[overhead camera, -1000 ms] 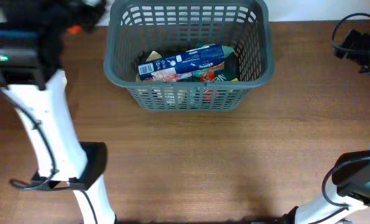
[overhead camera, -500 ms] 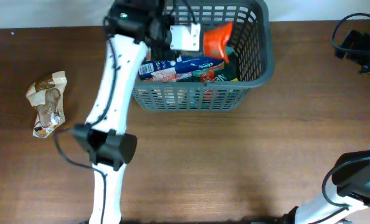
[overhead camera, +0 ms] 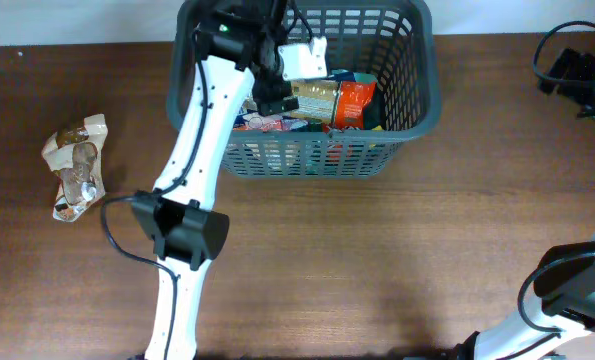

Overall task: Pack container
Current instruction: 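Carry the wafer pack into the basket and release it, then grasp the crumpled beige snack bag with the left gripper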

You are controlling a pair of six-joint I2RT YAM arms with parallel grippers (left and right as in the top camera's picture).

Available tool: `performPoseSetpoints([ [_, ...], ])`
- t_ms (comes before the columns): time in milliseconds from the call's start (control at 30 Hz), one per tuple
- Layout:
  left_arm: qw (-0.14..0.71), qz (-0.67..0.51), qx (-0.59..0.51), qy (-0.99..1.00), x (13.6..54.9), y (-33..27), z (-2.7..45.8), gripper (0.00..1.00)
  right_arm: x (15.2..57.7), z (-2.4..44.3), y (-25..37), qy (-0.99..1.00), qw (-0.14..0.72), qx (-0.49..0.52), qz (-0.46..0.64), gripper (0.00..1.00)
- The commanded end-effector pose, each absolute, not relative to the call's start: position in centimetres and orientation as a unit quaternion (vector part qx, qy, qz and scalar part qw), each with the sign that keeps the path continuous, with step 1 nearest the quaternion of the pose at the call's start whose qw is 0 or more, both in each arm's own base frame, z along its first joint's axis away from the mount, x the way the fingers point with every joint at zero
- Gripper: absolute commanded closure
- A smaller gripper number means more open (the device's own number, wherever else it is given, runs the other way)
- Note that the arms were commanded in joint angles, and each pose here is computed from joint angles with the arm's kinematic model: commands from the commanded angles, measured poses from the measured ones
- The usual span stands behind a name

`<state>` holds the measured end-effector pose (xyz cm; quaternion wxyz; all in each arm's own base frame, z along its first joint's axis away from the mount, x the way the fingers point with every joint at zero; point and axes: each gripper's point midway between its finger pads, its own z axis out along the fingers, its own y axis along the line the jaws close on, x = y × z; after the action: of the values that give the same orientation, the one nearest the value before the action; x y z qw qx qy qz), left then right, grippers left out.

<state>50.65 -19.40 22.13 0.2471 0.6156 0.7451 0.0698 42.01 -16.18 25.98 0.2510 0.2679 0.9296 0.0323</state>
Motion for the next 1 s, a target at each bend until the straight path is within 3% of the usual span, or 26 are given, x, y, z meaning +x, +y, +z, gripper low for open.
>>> performPoseSetpoints([
  [0, 0.33, 0.134, 0.48, 0.802, 50.4, -14.4, 31.5, 0.01, 41.9, 25.9, -16.4, 0.93, 0.249, 0.27, 0.029, 0.01],
  [233, 0.398, 0.175, 0.302, 0.849, 47.3, -2.1, 40.1, 0.01, 41.9, 25.9, -16.4, 0.93, 0.249, 0.27, 0.03, 0.01],
  [333, 0.386, 0.181, 0.231, 0.875, 46.0, 3.3, 39.8, 0.01, 41.9, 25.9, -16.4, 0.929, 0.249, 0.27, 0.029, 0.01],
  [433, 0.334, 0.159, 0.162, 0.915, 44.5, 8.6, 35.9, 0.01, 41.9, 25.9, -16.4, 0.929, 0.249, 0.27, 0.029, 0.01],
  [633, 0.166, 0.063, -0.015, 0.984, 40.0, 16.6, 21.6, 0.01, 41.9, 25.9, -16.4, 0.929, 0.249, 0.27, 0.029, 0.01],
  [800, 0.091, 0.033, -0.098, 0.99, 38.2, 19.5, 12.7, 0.01, 41.9, 25.9, -16.4, 0.93, 0.249, 0.27, 0.029, 0.01],
  [967, 0.041, 0.034, -0.122, 0.991, 37.9, 20.5, 7.7, 0.01, 41.9, 25.9, -16.4, 0.93, 0.249, 0.27, 0.029, 0.01],
])
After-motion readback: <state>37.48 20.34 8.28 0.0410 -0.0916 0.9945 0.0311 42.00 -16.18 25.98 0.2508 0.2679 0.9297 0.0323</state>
